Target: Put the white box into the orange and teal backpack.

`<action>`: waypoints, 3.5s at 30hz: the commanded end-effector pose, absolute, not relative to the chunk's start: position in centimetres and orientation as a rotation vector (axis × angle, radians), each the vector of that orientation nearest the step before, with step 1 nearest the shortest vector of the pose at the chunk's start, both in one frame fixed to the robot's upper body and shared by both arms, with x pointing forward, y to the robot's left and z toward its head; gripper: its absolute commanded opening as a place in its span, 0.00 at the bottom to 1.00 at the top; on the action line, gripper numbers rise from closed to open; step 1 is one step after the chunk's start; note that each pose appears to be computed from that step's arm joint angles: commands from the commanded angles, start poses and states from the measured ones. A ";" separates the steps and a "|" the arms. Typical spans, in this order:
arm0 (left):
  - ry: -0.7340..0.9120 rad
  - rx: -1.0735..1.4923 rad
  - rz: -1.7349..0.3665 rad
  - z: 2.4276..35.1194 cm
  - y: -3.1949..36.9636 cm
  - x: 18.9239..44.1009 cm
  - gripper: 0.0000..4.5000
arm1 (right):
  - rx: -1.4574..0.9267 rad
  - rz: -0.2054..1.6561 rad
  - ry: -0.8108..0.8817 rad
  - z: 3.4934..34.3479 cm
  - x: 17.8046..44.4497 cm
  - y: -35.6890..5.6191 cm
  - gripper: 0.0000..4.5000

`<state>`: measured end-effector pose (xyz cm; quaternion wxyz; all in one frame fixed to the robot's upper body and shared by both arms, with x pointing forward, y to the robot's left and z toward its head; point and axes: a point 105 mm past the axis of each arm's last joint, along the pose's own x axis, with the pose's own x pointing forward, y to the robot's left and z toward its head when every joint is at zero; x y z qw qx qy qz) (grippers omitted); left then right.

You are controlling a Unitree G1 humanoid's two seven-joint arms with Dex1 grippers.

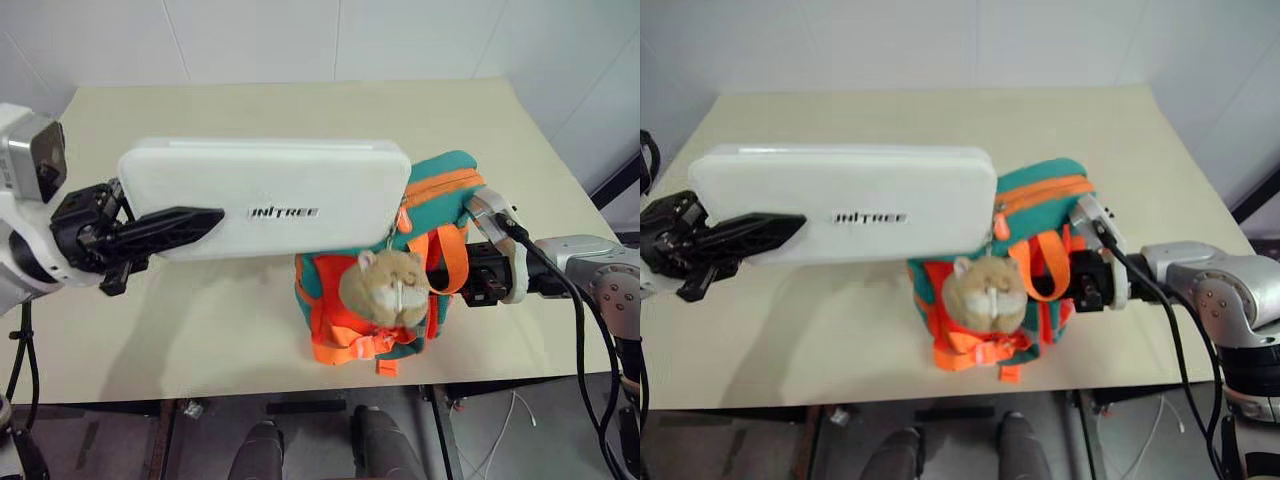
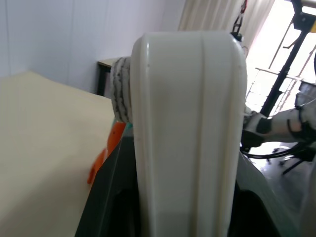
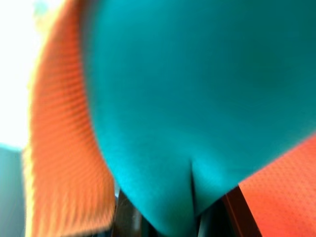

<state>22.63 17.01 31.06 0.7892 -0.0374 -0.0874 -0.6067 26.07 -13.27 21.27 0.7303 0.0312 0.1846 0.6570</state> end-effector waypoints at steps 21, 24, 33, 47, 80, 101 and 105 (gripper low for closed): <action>-0.238 0.091 -1.210 32.9 19.1 23.5 0.29 | 0.077 1.440 0.441 22.0 25.6 -15.0 0.02; -0.166 0.142 -1.227 31.7 18.7 23.3 0.29 | 0.080 1.439 0.439 22.0 25.6 -15.0 0.02; -0.041 0.216 -1.325 29.3 16.8 22.6 0.29 | 0.084 1.439 0.432 22.0 25.6 -14.8 0.02; -0.025 0.293 -1.427 28.9 9.2 24.3 0.29 | 0.091 1.444 0.419 21.9 25.8 -14.2 0.02; -0.001 0.247 -1.581 29.6 8.6 24.6 1.00 | 0.115 1.428 0.396 21.1 25.7 -13.7 0.02; 0.024 0.270 -1.523 29.0 12.9 24.1 0.29 | 0.108 1.425 0.396 20.9 26.0 -13.7 0.02; 0.055 0.301 -1.532 27.5 12.0 24.5 0.01 | 0.110 1.423 0.393 20.8 26.1 -13.6 0.02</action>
